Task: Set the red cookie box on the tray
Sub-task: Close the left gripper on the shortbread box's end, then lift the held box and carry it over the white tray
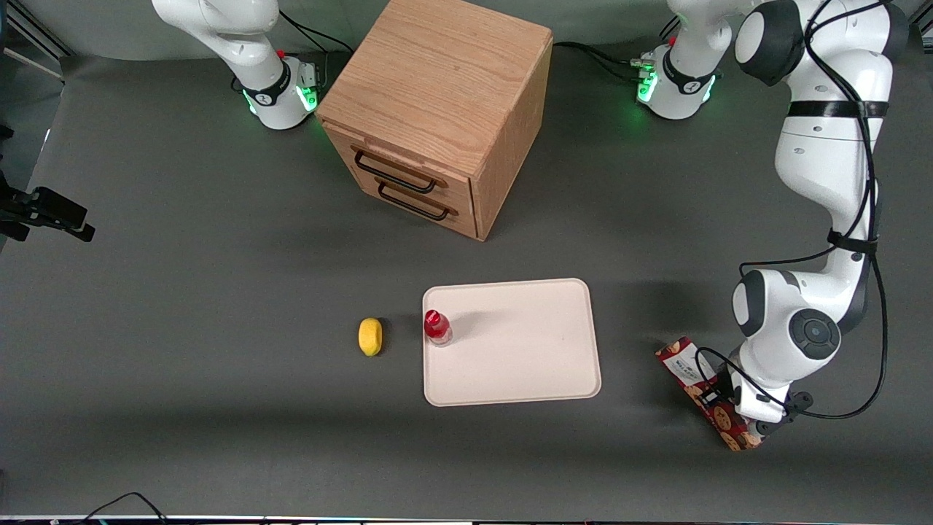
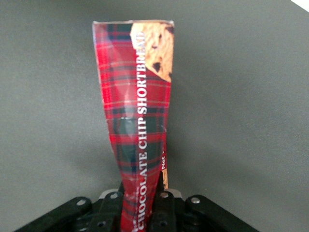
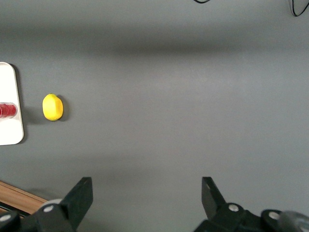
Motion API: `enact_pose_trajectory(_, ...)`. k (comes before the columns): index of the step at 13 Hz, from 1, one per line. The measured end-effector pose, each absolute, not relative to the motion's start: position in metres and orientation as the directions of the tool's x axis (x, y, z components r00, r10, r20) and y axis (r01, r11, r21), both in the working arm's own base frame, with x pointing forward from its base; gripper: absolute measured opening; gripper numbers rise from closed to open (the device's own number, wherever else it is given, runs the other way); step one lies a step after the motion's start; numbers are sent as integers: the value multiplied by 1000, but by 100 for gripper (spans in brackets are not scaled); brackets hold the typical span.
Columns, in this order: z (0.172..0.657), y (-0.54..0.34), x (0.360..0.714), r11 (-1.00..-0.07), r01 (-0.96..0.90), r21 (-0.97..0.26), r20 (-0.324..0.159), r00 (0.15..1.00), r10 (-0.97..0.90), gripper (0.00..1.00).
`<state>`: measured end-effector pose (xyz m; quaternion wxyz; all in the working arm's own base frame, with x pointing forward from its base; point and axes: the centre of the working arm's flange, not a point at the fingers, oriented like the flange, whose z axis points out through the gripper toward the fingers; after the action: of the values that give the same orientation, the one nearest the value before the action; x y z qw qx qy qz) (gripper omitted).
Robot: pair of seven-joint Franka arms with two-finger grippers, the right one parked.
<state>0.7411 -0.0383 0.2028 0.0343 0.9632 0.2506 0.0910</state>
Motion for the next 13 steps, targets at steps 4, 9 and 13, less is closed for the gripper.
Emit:
enact_pose_trajectory(4, 257, -38, 750, -912, 407, 47, 99, 907, 410, 9)
enact_pose_trajectory(9, 414, -114, 718, -955, 290, 66, 38, 955, 293, 9)
enact_pose_trajectory(13, 412, -217, 693, -977, 210, 33, 66, 975, 212, 9)
